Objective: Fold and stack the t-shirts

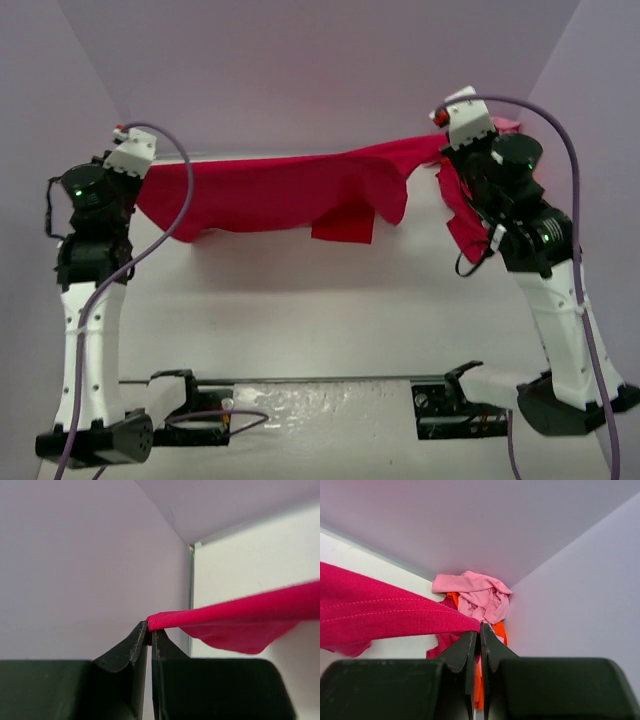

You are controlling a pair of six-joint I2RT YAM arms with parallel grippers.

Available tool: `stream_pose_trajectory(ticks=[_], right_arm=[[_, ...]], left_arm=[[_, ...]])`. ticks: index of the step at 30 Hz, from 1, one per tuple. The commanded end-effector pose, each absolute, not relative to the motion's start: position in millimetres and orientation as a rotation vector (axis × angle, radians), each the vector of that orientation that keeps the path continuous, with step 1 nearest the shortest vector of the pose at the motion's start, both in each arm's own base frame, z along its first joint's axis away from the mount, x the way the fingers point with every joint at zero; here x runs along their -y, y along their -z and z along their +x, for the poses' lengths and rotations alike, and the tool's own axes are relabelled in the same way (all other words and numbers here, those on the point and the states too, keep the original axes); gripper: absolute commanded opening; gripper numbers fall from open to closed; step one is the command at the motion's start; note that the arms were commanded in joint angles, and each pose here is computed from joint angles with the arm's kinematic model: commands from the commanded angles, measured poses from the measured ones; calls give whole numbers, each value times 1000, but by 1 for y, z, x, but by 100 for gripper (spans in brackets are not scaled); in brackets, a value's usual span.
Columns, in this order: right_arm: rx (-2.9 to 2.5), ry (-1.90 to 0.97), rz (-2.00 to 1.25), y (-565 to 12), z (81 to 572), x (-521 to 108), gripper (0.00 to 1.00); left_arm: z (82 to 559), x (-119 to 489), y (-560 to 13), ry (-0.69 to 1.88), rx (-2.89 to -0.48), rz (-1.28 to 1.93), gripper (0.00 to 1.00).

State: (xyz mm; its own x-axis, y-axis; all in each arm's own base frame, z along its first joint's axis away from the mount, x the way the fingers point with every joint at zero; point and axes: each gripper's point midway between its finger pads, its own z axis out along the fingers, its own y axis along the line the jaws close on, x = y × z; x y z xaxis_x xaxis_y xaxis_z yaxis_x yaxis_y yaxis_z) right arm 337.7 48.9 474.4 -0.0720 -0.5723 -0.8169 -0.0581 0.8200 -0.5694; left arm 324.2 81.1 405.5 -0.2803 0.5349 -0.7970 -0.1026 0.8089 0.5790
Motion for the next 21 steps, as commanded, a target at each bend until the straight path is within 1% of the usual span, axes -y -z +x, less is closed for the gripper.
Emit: stream_pose_trajectory(ticks=[1, 4, 7, 11, 17, 21], right_arm=[[-1463, 348, -372, -525, 291, -25, 0], [-1433, 298, -383, -535, 274, -26, 0], [-1368, 266, -367, -562, 249, -20, 0], [-1290, 225, -350, -590, 216, -16, 0], [-1234, 182, -359, -607, 183, -17, 0], [-1235, 188, -355, -607, 178, -15, 0]], left_arm=[[267, -93, -512, -605, -1542, 49, 0], [240, -88, -542, -573, -1484, 4, 0], [209, -80, -567, -558, -1433, -3, 0], [180, -68, -586, -527, -1397, 24, 0], [154, -48, -593, -466, -1405, 106, 0], [150, -38, -601, -432, -1394, 161, 0]])
